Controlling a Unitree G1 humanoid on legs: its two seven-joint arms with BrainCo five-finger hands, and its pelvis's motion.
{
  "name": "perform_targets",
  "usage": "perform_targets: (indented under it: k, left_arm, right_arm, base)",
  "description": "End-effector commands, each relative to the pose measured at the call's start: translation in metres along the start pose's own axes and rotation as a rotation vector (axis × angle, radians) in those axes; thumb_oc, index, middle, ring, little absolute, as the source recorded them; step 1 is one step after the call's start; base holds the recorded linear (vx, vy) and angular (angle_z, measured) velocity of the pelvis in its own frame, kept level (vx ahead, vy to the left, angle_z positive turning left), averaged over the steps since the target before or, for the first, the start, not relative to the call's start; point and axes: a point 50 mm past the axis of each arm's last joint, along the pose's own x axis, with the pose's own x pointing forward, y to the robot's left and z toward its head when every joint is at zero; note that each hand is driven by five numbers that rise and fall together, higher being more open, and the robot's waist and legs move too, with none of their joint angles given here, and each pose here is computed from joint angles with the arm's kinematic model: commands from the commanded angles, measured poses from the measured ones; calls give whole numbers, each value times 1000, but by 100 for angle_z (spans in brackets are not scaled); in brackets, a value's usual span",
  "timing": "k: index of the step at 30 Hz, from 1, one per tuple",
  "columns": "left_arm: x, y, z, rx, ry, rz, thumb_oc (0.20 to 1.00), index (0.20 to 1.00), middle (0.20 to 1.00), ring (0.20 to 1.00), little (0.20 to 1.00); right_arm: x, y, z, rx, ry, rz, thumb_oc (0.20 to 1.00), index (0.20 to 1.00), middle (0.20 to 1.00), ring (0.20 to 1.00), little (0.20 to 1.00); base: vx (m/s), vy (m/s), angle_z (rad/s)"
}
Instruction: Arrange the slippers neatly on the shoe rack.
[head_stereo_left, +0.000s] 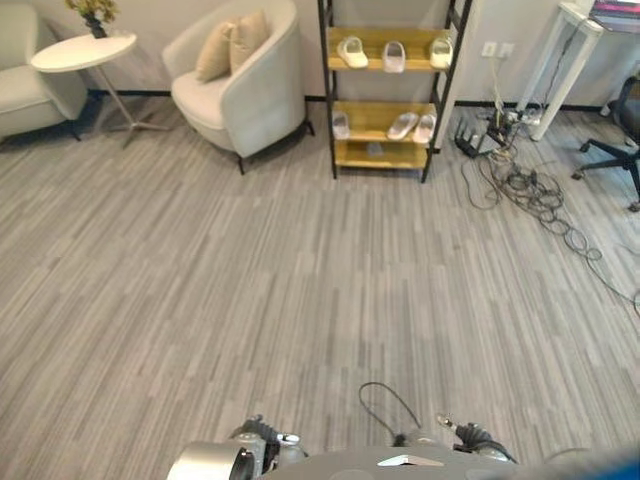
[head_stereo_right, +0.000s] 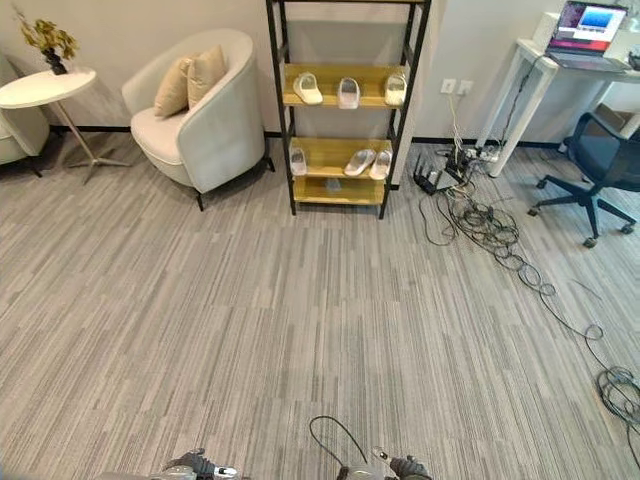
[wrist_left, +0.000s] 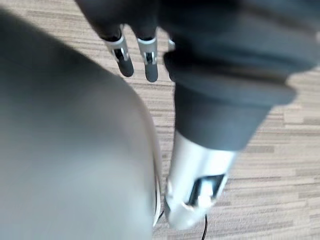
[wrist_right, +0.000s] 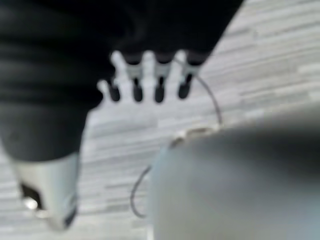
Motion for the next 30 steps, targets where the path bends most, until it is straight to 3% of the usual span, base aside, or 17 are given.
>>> perform_targets:
  k: [1, 11, 19, 22, 30]
  left_arm:
    - [0, 0, -2, -8, 8, 6, 1000, 1000, 1000, 1000, 1000]
    - [-2, -2, 46, -31, -156, 8, 1000, 1000, 1000, 1000, 1000]
    - [-6, -17, 57, 4, -250, -14, 1000, 1000, 1000, 1000, 1000]
    - [-9, -23, 69, -9, -312, -21, 1000, 1000, 1000, 1000, 1000]
    - [-3, 3, 53, -96, -271, 60, 1000, 1000, 1000, 1000, 1000]
  right_arm:
    - [-2, 14, -3, 43, 39, 28, 1000, 1000, 1000, 1000, 1000]
    - [-1, 15, 20, 75, -45, 25, 1000, 1000, 1000, 1000, 1000]
    - [-5, 2, -31, 102, 115, -23, 1000, 1000, 1000, 1000, 1000]
    - [-2, -4, -18, 128, 80, -44, 1000, 1000, 1000, 1000, 1000]
    - [0, 3, 20, 99, -55, -33, 1000, 1000, 1000, 1000, 1000]
  base:
    - [70, 64, -24]
    - [37, -25, -29]
    - [275, -176, -2]
    - [133, -168, 48]
    - [312, 4, 17]
